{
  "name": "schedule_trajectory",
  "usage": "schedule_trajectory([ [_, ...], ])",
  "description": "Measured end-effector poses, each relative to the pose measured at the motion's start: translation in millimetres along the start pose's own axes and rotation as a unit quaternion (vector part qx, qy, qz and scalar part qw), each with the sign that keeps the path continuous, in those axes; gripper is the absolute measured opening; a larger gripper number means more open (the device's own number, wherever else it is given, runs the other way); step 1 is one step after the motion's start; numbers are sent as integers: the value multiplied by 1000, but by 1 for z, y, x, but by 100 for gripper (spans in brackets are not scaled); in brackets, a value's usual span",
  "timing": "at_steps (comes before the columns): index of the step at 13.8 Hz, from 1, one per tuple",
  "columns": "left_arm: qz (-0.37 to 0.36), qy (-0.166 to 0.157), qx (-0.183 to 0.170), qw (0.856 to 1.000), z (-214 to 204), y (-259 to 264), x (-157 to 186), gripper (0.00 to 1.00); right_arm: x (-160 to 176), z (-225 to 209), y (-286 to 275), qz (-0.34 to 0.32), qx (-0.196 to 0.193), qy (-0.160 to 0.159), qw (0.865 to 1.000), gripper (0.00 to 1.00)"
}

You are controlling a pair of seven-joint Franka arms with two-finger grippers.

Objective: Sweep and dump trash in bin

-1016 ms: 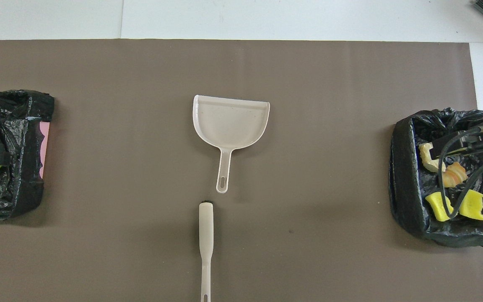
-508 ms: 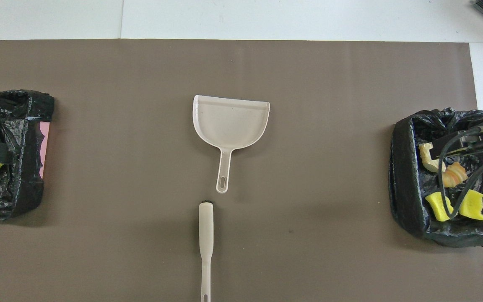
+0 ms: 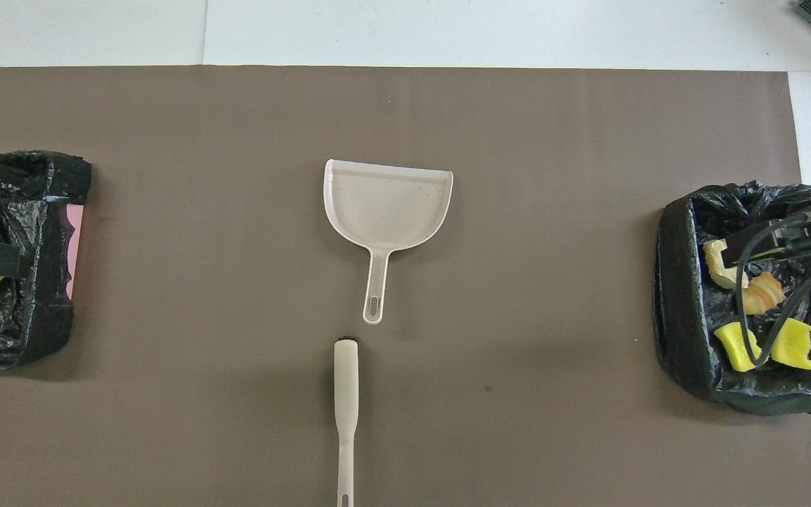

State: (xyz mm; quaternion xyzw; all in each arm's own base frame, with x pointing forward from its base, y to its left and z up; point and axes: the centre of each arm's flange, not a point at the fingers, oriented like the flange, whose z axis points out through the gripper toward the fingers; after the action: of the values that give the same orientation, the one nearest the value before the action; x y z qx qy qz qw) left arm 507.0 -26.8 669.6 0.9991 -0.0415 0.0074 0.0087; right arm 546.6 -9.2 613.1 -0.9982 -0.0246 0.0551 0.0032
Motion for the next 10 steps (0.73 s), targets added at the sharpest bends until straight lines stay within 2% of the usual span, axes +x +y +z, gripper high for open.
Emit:
schedule_trajectory([
  [10,-2,-1,0,1000,1,0,0,100,0,-1,5,5,0,1,1000,100],
])
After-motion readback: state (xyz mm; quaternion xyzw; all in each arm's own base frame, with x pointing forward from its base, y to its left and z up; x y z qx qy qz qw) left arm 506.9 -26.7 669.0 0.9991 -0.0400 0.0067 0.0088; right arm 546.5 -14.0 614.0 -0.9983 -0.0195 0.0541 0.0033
